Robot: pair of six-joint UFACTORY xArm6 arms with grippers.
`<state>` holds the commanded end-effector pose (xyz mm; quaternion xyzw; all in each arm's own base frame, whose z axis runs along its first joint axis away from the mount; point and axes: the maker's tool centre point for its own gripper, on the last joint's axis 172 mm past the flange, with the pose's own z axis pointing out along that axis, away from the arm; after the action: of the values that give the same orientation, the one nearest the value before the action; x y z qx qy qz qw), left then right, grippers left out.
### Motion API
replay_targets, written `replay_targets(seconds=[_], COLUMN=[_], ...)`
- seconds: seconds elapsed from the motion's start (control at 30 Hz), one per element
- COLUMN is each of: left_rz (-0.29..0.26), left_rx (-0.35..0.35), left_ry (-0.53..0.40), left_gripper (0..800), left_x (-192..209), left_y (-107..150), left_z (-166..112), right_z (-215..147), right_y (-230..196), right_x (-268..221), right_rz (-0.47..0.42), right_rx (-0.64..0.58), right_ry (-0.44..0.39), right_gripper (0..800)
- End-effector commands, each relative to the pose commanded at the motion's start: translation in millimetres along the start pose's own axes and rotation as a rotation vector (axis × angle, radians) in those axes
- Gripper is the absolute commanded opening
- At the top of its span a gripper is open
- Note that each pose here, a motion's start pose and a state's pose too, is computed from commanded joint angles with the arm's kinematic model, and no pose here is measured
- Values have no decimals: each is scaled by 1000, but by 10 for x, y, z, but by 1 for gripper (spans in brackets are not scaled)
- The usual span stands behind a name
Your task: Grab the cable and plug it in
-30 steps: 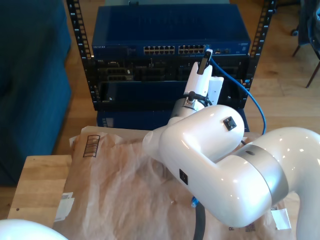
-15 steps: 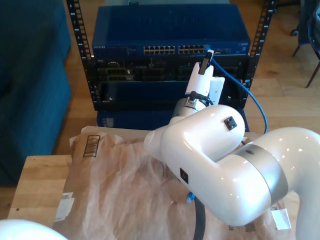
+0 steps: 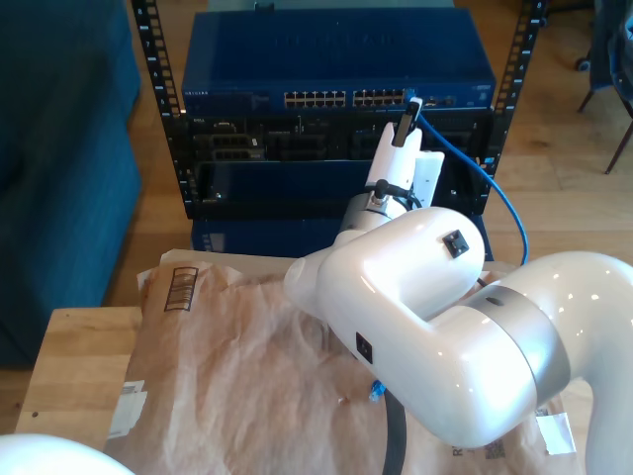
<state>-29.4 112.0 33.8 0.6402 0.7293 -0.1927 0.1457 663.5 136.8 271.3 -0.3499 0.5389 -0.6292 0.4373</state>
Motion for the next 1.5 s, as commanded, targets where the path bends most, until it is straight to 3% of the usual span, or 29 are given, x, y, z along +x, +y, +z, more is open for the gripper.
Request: replay_targets(seconds=[0.8,0.97,1.03,1.13,1.5], left_rz=[0,-1,0,-1,0], left_rx=[0,-1,0,-1,0], left_ry=[0,0,0,0,0], left_gripper=[800,800,800,800,800], left_x=[0,0,0,0,0], left_y=[0,3,0,3,0], left_z=[0,0,0,0,0], right_z=[63,71,64,56,-47], right_y=[-25,-78,-83,-69,-101], right_x=[-94,-103,-110,-101,-7], right_rz=[23,28,25,19,-9], right_rx=[-7,-1,-1,-6,-36], right_ry=[-18,-20,-22,-23,-30], right_gripper=[0,124,232,282,284])
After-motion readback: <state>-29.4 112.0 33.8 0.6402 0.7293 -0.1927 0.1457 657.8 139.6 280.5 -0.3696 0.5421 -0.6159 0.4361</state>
